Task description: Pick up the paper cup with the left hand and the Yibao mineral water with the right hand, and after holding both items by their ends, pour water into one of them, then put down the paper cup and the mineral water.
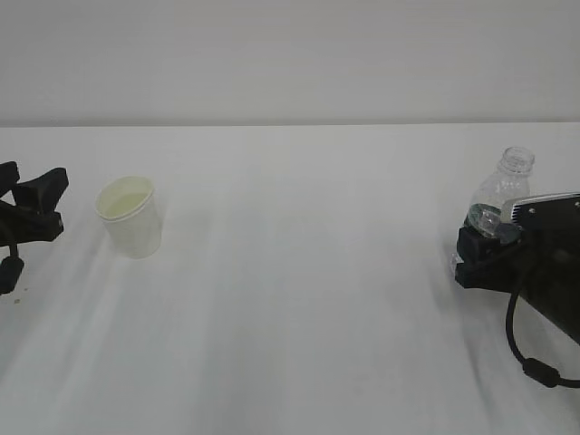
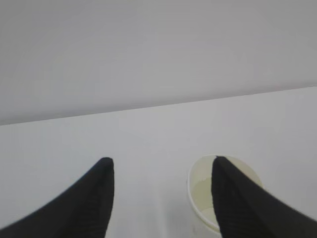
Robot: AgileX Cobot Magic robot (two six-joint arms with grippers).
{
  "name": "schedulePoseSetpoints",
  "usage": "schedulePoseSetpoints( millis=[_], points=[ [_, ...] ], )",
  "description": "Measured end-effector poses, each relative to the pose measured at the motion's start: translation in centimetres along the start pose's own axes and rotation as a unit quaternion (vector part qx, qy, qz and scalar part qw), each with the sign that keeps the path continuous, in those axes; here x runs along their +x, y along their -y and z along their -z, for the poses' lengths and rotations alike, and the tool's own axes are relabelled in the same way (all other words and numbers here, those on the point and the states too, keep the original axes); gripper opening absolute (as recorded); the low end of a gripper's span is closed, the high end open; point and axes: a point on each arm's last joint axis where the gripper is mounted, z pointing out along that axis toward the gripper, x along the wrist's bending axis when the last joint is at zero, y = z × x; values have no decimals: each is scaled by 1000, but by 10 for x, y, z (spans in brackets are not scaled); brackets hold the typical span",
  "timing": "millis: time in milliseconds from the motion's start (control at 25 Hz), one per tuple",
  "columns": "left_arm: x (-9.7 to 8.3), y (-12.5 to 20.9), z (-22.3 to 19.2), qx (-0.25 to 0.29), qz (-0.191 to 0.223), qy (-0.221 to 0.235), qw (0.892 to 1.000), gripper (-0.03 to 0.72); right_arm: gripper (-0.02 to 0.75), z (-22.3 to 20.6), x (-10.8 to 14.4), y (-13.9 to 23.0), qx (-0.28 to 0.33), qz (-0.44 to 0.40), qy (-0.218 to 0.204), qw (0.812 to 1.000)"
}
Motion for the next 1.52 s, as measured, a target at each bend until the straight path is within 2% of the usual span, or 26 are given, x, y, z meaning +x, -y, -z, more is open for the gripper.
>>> schedulePoseSetpoints(
  millis=[360,680,800,1160,1520],
  points=[
    [0,0,0,0,0,-1,1000,439,414,0,0,1,-1,0,-1,1000],
    [0,0,0,0,0,-1,1000,439,552,0,2,1,0,4,-12,1000],
    [0,0,0,0,0,-1,1000,439,573,0,2,1,-1,-10,-12,1000],
    [0,0,0,0,1,-2,1000,439,577,5,2,0,1,-19,-13,1000],
    [0,0,0,0,1,-2,1000,438,578,20,1,-15,-22,-18,-10,1000]
  ],
)
